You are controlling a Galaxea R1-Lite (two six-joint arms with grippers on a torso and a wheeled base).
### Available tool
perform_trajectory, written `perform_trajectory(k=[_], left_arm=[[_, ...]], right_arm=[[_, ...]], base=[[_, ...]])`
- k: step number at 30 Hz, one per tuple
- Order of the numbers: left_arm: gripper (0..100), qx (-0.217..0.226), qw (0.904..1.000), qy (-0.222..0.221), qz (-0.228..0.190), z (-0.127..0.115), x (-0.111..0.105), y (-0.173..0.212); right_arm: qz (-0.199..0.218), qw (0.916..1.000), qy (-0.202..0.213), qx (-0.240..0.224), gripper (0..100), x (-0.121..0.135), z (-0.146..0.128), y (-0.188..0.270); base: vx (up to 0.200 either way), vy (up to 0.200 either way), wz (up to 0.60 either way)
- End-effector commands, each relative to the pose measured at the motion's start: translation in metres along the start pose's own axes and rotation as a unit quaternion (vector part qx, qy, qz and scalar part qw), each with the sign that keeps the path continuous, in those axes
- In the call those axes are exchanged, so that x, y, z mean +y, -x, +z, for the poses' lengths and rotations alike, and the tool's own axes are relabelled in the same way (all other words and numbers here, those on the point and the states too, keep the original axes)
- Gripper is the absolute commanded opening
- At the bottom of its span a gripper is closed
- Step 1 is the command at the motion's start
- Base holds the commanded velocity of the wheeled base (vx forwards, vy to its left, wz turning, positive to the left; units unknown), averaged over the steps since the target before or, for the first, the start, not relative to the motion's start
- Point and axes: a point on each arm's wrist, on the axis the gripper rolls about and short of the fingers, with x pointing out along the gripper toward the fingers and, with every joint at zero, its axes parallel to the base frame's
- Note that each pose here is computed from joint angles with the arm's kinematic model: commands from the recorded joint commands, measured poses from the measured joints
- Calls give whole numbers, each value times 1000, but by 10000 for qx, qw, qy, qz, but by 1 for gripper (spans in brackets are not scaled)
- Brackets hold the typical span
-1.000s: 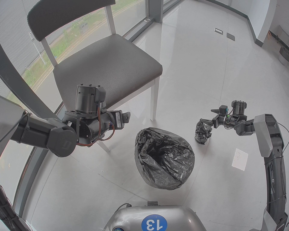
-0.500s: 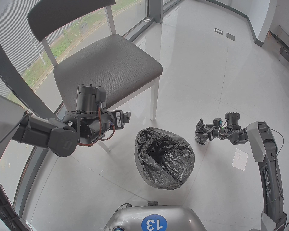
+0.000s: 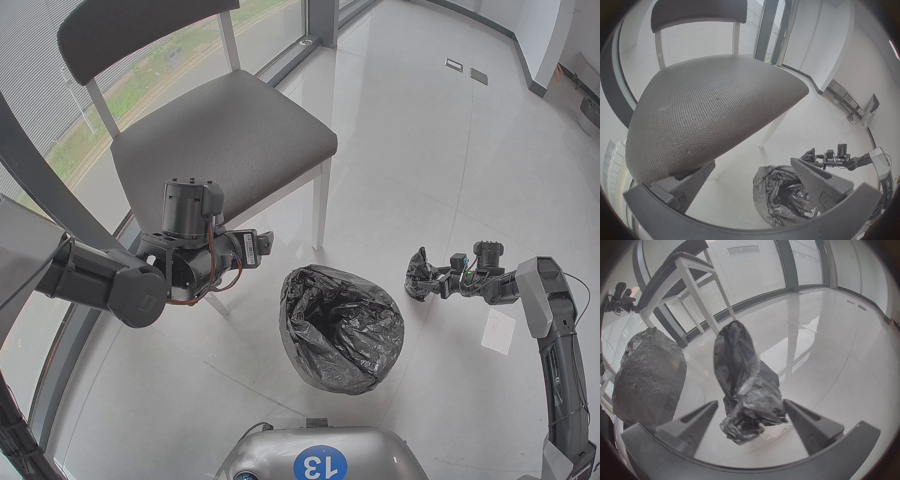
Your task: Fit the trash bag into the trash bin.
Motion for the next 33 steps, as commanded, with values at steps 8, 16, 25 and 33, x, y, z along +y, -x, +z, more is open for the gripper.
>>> perform_trajectory(k=[8, 16, 25, 33], left_arm=[[100, 19, 10000, 32, 89, 0, 5, 2], [100, 48, 10000, 9, 30, -2, 1, 7], [100, 59, 10000, 8, -5, -2, -1, 10], [100, 225, 9991, -31, 363, -12, 18, 8]], right_arm=[[1, 10000, 3, 1, 0, 0, 1, 0], [-118, 9981, 436, -421, 0, 4, 62, 26], [-138, 9974, 518, -489, 0, 38, 110, 87], [14, 9929, 862, -817, 0, 98, 153, 141]], base=[[0, 0, 0], [0, 0, 0], [0, 0, 0], [0, 0, 0]])
